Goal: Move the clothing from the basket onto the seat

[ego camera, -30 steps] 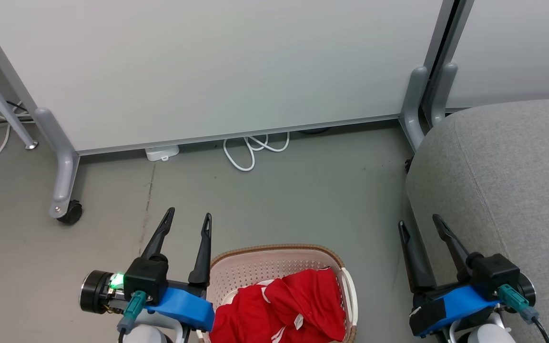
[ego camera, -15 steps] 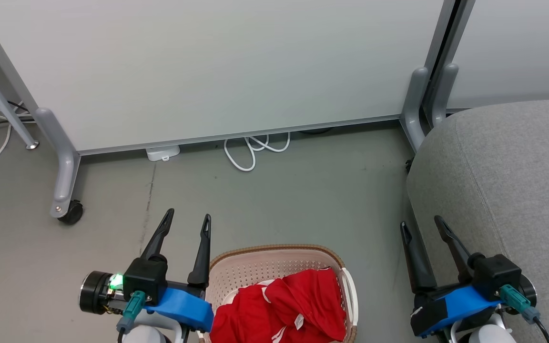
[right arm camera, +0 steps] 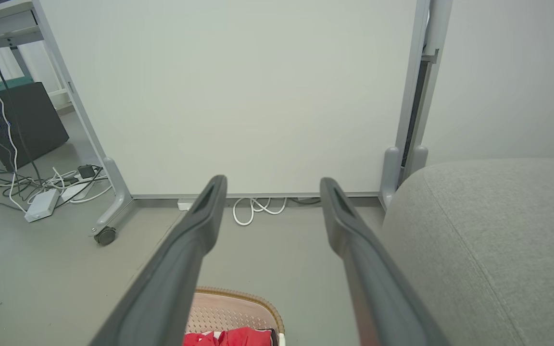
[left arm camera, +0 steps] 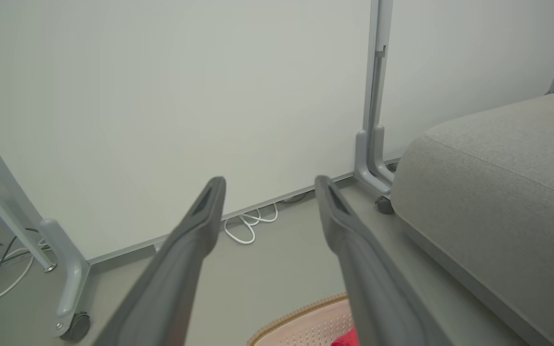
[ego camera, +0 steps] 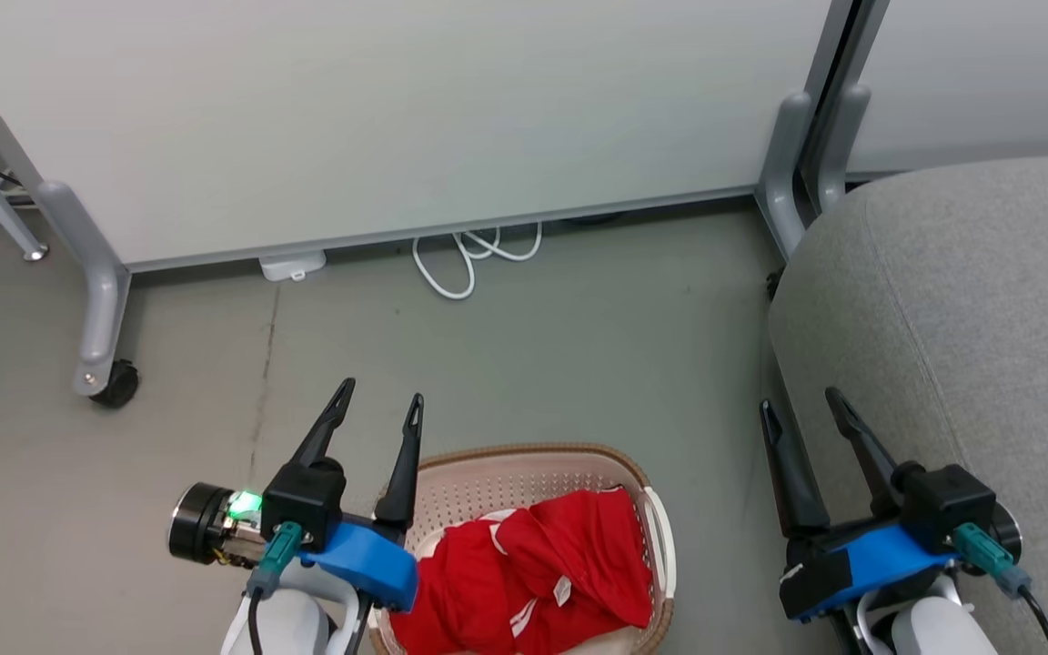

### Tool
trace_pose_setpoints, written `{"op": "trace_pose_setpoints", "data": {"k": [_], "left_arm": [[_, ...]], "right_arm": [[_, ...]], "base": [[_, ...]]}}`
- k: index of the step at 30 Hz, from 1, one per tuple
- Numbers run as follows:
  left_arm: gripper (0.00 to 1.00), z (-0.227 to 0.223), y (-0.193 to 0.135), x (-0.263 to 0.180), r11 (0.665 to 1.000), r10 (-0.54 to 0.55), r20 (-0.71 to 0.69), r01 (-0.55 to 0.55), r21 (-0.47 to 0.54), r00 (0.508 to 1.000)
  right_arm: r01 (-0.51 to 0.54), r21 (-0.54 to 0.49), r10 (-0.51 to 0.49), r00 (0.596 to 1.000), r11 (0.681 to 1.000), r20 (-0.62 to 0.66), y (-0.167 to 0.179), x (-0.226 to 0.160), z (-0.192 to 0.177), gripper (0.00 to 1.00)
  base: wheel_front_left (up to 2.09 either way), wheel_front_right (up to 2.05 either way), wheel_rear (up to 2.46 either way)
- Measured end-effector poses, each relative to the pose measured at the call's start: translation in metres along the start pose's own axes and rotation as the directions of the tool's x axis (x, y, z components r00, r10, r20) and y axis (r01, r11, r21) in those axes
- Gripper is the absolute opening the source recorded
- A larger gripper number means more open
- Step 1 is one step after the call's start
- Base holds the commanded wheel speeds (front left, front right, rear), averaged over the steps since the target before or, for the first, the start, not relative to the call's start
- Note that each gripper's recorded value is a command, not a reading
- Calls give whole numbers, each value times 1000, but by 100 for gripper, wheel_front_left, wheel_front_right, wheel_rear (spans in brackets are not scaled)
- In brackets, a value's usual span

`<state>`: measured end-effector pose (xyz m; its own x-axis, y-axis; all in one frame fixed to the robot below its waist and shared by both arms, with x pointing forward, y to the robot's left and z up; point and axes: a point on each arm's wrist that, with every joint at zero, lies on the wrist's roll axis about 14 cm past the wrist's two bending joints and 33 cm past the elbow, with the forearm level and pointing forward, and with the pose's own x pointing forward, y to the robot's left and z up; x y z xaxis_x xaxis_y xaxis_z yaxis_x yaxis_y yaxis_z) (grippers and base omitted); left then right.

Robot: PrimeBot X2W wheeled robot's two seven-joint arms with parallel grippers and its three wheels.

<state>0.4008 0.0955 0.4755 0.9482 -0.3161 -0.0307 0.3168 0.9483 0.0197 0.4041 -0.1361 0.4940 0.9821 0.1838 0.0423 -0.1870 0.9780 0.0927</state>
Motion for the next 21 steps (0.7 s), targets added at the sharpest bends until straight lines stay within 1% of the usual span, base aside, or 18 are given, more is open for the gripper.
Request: {"op": "trace_pose_setpoints", "data": {"k": [6,12,16,21], "left_arm": [[100,-24,-2,23,998,-56,-75,58,27,996],[100,-55,-13,49,983,-153,-166,168,80,974],[100,-80,-17,64,965,-207,-235,238,112,950],[100,-125,-30,71,926,-292,-354,356,127,888]], "right_arm": [[10,4,-10,1000,1000,-1,-7,16,-3,100],[34,2,-34,999,999,-10,-20,35,-11,100],[48,1,-48,999,999,-25,-29,47,-22,100],[62,6,-62,997,998,-50,-38,61,-38,100]], "base": [[0,0,0],[0,0,0],[0,0,0],[0,0,0]]}}
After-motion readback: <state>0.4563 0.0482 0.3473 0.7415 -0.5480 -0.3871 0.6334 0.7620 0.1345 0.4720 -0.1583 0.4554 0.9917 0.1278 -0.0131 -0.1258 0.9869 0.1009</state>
